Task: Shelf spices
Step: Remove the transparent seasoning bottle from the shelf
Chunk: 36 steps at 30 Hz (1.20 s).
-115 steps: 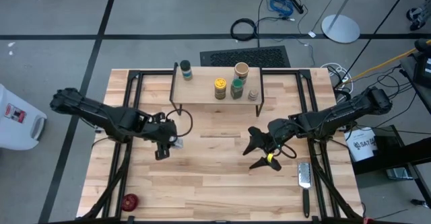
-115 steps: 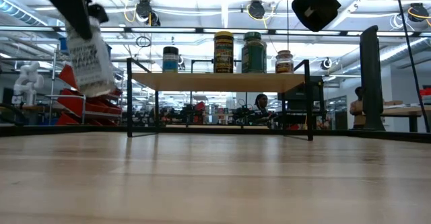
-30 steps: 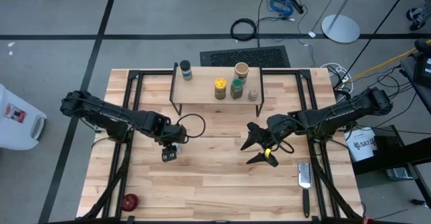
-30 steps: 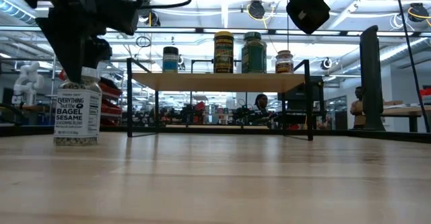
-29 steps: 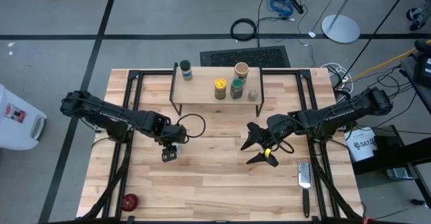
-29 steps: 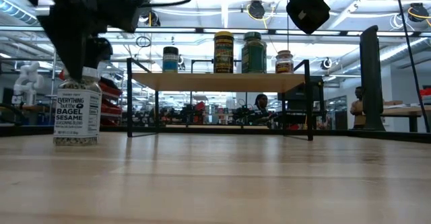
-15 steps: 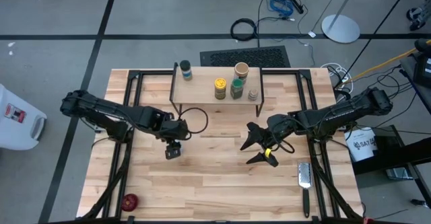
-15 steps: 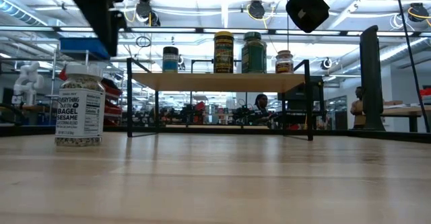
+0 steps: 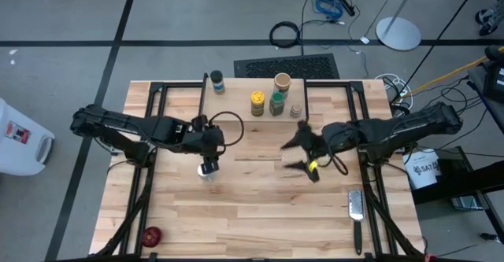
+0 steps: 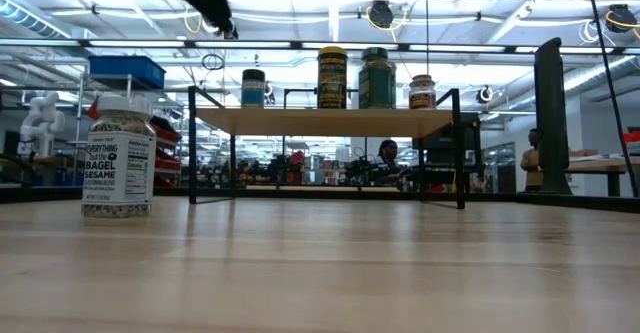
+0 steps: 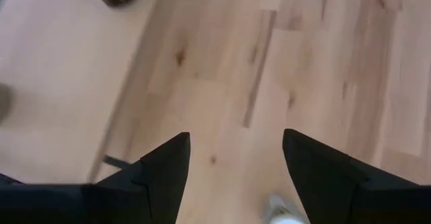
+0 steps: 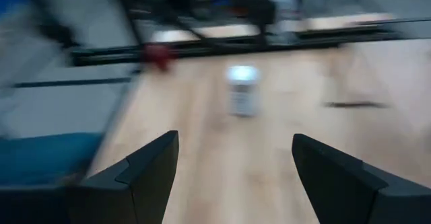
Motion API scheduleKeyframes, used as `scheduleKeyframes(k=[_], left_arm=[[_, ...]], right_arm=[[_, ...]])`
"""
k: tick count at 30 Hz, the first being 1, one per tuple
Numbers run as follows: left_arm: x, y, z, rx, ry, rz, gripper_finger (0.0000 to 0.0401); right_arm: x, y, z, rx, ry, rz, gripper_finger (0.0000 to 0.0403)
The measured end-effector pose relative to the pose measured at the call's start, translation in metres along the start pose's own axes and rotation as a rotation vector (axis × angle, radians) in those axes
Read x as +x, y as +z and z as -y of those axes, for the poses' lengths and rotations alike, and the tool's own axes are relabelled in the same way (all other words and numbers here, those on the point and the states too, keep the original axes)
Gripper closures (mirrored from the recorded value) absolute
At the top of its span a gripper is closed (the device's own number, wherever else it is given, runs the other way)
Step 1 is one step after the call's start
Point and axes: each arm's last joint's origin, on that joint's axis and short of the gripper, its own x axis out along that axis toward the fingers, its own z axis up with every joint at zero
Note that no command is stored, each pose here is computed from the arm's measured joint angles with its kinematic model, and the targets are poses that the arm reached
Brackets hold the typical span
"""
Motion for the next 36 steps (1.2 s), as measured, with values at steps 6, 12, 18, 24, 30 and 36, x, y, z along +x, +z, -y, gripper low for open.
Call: scheduleKeyframes(k=[6,12,18,24,30,36], left_arm=[[0.000,0.001,-0.004,0.002,0.140,0.043,0.0154],[0.000,0.002,-0.005,0.044,0.185,0.060,0.0154],[0.000,0.002,-0.005,0.048,0.194,0.062,0.0154],[0.000,0.002,-0.005,0.050,0.193,0.062,0.0154],[0.000,0.002,-0.005,0.050,0.193,0.062,0.0154],[0.000,0.002,-0.005,0.048,0.190,0.067,0.0154]], right_arm=[[-0.025,0.021,0.012,-0.101,-0.269,-0.084,0.0124],[-0.027,0.023,0.034,-0.133,-0.260,-0.149,0.0124],[-0.031,0.022,0.069,-0.082,-0.360,-0.194,0.0124],[-0.036,0.023,0.096,-0.055,-0.338,-0.200,0.0110],[-0.035,0.016,0.117,-0.026,-0.385,-0.277,0.0093],[-0.017,0.007,0.126,-0.015,-0.381,-0.369,0.0092]])
